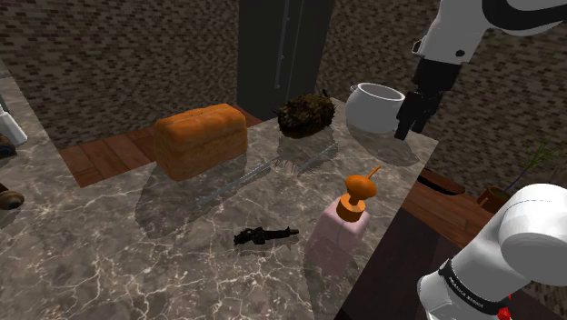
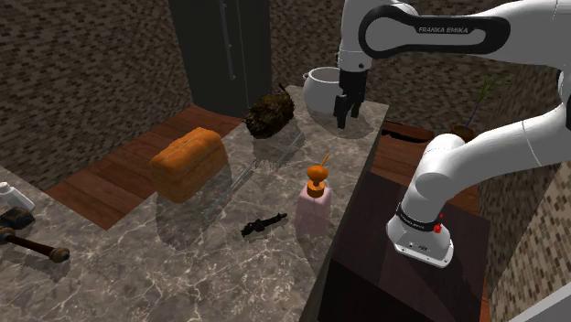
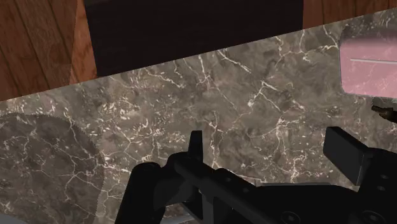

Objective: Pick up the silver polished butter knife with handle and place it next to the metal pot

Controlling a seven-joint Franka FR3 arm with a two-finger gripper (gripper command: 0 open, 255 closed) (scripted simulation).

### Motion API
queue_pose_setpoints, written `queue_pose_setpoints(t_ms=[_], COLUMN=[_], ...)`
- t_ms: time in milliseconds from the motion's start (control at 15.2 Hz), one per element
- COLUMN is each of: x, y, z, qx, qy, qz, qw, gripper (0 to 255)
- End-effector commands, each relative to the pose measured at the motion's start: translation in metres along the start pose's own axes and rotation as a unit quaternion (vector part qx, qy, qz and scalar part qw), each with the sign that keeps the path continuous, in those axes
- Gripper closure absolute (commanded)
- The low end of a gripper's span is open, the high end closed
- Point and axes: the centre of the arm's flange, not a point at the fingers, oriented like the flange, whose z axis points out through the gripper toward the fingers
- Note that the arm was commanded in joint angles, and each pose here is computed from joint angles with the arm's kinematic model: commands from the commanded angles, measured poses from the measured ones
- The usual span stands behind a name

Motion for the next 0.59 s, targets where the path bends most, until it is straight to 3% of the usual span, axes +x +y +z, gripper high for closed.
queue_pose_setpoints(t_ms=[0,264,528], x=[0.0,0.006,0.02], y=[0.0,-0.049,-0.096], z=[0.0,0.02,0.04], qx=[0.0,-0.002,-0.003], qy=[0.0,0.009,0.018], qz=[0.0,0.082,0.164], qw=[1.0,0.9966,0.9862], gripper=[0,0,0])
